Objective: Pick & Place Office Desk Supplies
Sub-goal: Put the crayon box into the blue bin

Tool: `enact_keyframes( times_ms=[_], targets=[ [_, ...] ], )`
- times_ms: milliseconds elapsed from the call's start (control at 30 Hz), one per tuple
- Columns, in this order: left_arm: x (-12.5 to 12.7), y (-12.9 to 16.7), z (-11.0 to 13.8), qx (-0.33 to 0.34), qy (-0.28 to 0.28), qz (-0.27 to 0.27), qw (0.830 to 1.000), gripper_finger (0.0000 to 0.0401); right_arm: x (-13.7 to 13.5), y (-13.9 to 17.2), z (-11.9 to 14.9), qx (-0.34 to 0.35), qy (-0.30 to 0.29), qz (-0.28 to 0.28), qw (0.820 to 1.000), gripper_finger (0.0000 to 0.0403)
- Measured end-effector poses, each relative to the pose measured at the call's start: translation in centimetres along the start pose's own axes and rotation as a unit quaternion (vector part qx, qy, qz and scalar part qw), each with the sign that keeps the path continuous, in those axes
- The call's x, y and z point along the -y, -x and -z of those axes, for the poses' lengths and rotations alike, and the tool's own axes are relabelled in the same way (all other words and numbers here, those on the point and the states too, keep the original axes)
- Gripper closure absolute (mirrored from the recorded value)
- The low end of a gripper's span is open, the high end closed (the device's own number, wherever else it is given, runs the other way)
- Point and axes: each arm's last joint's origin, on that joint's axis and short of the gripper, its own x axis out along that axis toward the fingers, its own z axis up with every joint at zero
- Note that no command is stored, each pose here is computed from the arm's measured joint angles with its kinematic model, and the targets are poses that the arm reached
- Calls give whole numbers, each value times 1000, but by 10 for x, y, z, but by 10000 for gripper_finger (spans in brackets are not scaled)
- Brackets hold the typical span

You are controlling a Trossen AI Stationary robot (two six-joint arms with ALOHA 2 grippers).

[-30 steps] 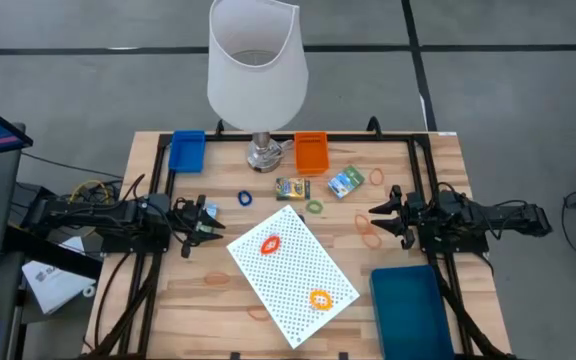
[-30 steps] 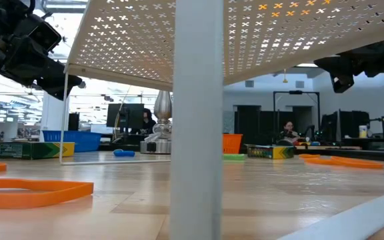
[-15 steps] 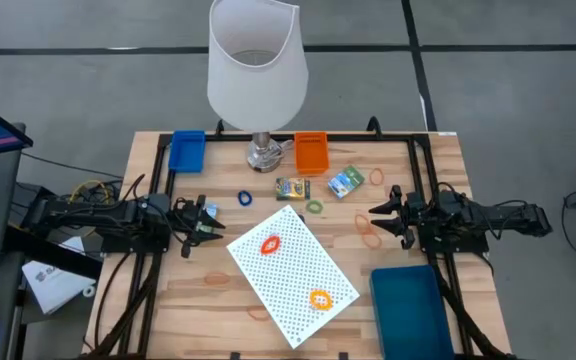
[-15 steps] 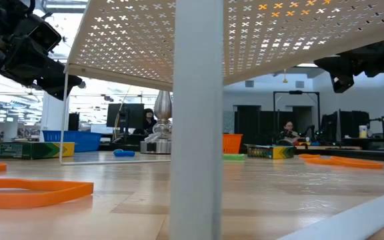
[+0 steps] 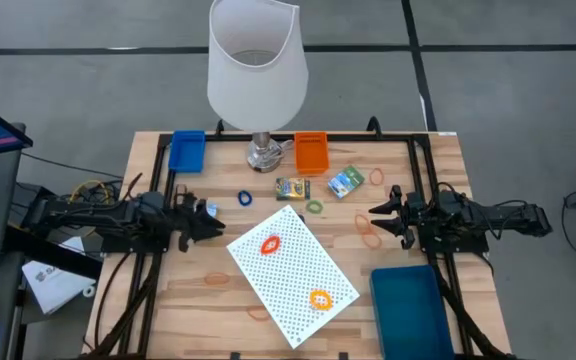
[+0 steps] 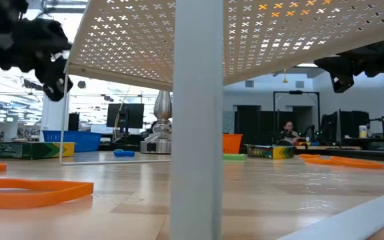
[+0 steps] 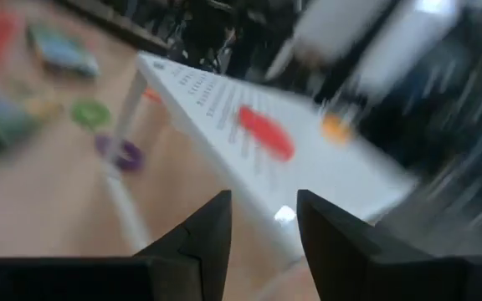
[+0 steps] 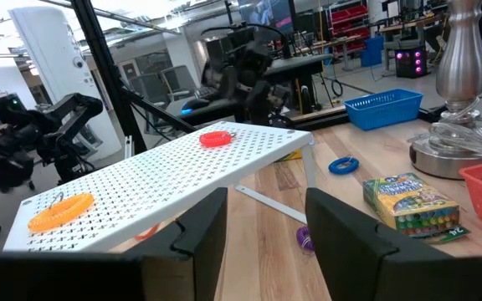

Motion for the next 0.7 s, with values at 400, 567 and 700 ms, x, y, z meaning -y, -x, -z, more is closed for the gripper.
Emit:
enact_keyframes(
  times_ms=[400, 567, 700],
  targets=[
    [7, 1, -12, 68, 186, 37, 980, 270, 0, 0, 0, 0, 0, 0, 1000, 243],
    [12, 2, -20, 122, 204, 54, 970, 270, 0, 0, 0, 0, 1, 0, 1000, 243],
    [12, 5, -28, 210, 234, 34, 949, 270, -1, 0, -6, 31, -23, -7, 999, 243]
  ],
)
